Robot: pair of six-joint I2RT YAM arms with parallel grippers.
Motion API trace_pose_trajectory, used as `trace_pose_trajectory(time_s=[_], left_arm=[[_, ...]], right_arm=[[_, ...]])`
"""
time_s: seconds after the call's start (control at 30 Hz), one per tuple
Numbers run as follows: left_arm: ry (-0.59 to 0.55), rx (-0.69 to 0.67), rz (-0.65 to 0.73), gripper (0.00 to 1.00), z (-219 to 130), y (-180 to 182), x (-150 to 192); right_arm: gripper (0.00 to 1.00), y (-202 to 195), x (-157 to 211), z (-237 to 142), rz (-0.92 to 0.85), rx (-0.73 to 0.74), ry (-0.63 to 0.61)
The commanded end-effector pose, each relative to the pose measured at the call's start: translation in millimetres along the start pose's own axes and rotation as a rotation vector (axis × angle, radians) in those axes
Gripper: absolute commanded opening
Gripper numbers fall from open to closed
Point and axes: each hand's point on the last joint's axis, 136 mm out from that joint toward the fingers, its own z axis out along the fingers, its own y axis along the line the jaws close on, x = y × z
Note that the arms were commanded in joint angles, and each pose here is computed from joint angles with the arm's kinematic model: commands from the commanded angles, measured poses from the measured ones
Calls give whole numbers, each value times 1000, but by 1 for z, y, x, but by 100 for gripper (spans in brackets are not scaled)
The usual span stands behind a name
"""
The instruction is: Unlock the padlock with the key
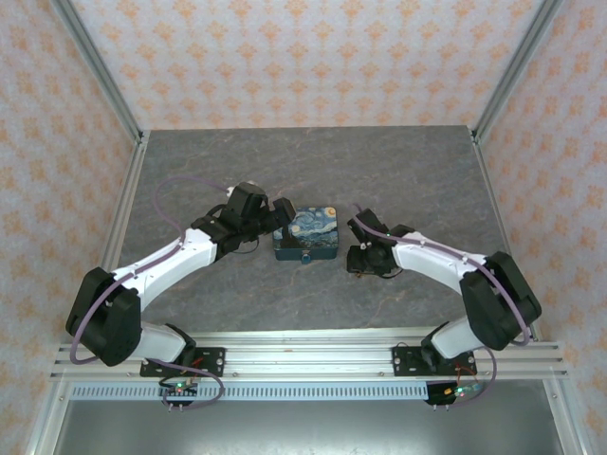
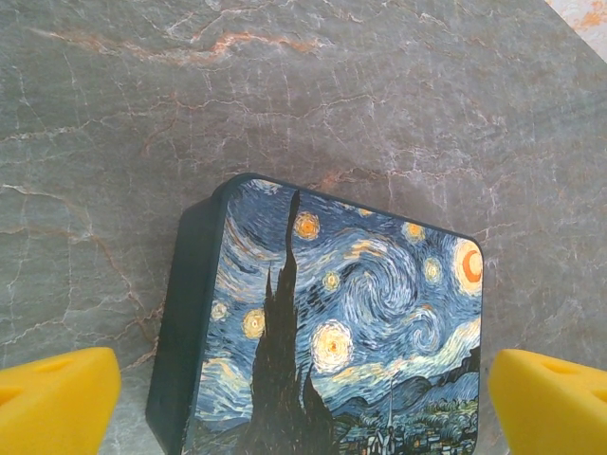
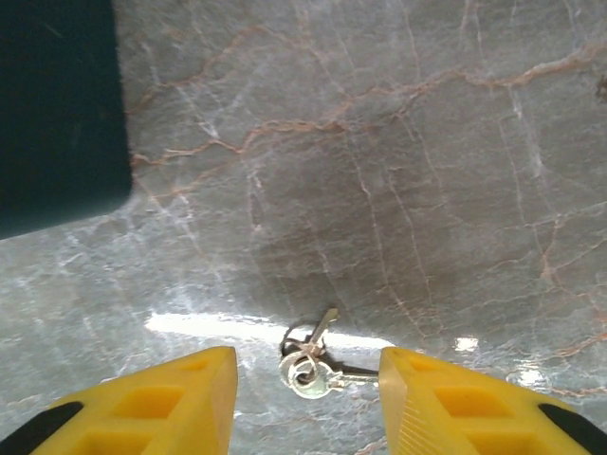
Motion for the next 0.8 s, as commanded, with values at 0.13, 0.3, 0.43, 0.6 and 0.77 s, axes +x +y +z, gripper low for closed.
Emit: trace_pose_trajectory(time_s=[0.13, 0.3, 0.43, 0.6, 0.77], left_arm=[[-1, -15, -10, 100, 4, 7, 0], [3, -15, -8, 100, 6, 7, 1], [8, -16, -8, 100, 8, 7, 2], [7, -13, -10, 100, 9, 7, 2], [6, -13, -9, 100, 9, 7, 2]], right_arm=[[43, -3, -3, 3, 16, 52, 16], [43, -1, -1, 6, 8, 56, 20], [43, 0, -2, 8, 4, 62, 20], [42, 2, -2, 11, -22, 77, 29], [37, 3, 1, 14, -55, 108, 47]])
